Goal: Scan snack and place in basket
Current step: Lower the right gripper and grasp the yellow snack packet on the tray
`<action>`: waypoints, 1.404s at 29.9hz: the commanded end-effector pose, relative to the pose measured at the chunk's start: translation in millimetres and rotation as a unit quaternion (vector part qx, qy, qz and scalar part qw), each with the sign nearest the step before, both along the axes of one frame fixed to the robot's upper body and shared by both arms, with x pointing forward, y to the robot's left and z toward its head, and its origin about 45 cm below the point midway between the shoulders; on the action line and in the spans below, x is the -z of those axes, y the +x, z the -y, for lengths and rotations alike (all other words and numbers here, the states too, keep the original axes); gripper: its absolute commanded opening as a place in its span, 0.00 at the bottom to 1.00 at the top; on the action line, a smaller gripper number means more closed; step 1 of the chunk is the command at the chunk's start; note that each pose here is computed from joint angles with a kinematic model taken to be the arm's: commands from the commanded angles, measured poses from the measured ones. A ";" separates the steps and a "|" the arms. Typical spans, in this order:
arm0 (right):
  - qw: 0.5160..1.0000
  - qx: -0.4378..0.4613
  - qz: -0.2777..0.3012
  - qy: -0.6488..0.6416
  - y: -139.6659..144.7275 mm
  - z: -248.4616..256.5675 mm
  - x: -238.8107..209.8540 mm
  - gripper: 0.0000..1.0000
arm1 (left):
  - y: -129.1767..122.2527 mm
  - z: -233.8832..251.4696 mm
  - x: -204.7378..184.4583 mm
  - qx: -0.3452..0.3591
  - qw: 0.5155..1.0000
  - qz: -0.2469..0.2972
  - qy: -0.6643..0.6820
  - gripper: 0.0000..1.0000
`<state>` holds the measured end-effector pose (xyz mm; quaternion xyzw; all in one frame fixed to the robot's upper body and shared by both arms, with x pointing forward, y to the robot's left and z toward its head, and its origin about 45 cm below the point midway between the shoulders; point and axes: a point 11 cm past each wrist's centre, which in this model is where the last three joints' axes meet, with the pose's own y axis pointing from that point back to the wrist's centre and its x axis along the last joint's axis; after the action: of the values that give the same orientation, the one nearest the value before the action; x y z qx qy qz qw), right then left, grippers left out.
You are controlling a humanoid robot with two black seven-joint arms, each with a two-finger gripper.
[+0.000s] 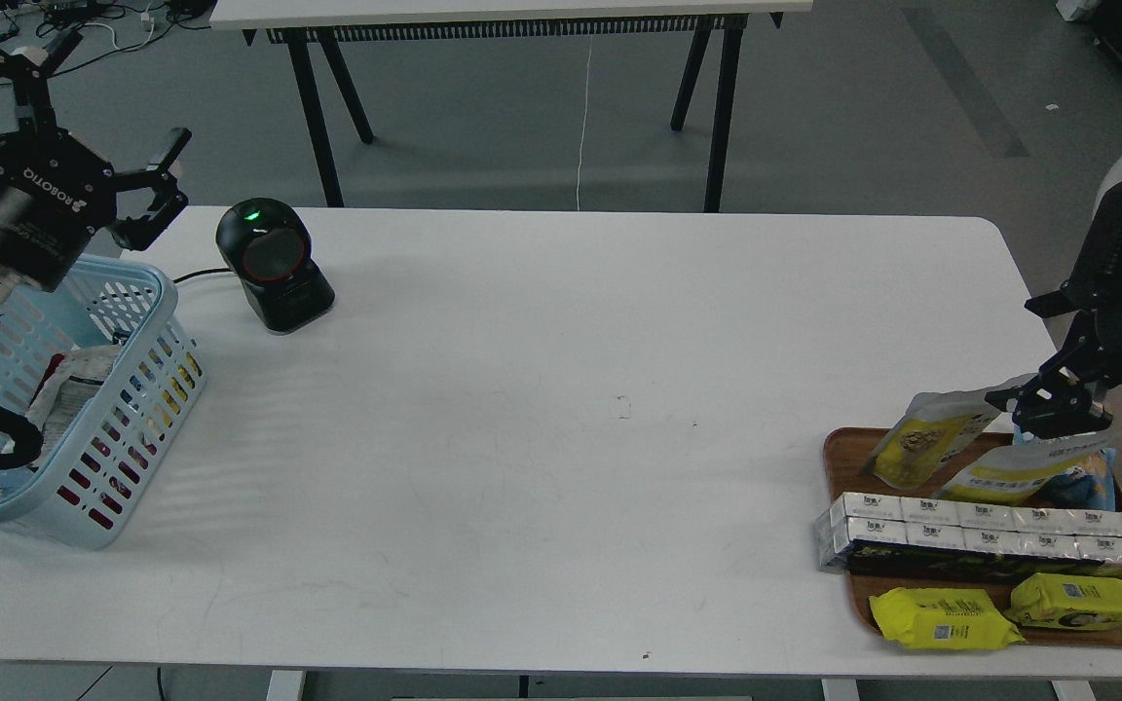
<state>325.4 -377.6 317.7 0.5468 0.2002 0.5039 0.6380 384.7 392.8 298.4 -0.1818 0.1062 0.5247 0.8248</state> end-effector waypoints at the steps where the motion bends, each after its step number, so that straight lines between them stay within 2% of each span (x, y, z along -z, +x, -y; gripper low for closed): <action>1: 1.000 0.001 -0.007 -0.001 -0.9 0.4 4.9 0.98 | 0.7 2.5 1.7 0.002 1.000 -0.001 -0.003 1.00; 25: 0.999 -0.020 -0.047 -0.015 26.7 -25.5 52.8 0.96 | 0.8 -0.7 8.3 -0.004 1.000 -0.008 -0.001 1.00; 30: 0.999 -0.027 -0.047 0.001 28.2 -36.2 56.3 0.92 | 1.6 1.6 12.2 -0.004 1.000 -0.010 -0.005 1.00; 34: 0.998 -0.026 -0.052 0.003 25.4 -36.6 60.6 0.86 | 1.5 1.1 13.3 -0.005 1.000 -0.011 -0.005 1.00; 38: 0.998 -0.024 -0.056 0.003 23.9 -34.8 63.8 0.66 | 2.0 -0.9 13.8 -0.009 1.000 -0.012 -0.004 1.00; 42: 0.998 -0.022 -0.061 0.004 21.4 -33.9 67.8 0.57 | 3.2 2.6 15.8 -0.007 1.000 -0.012 -0.009 1.00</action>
<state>348.6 -342.8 252.8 0.5720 0.2479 0.4872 0.6116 386.8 393.5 283.7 -0.1798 0.1171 0.5337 0.8180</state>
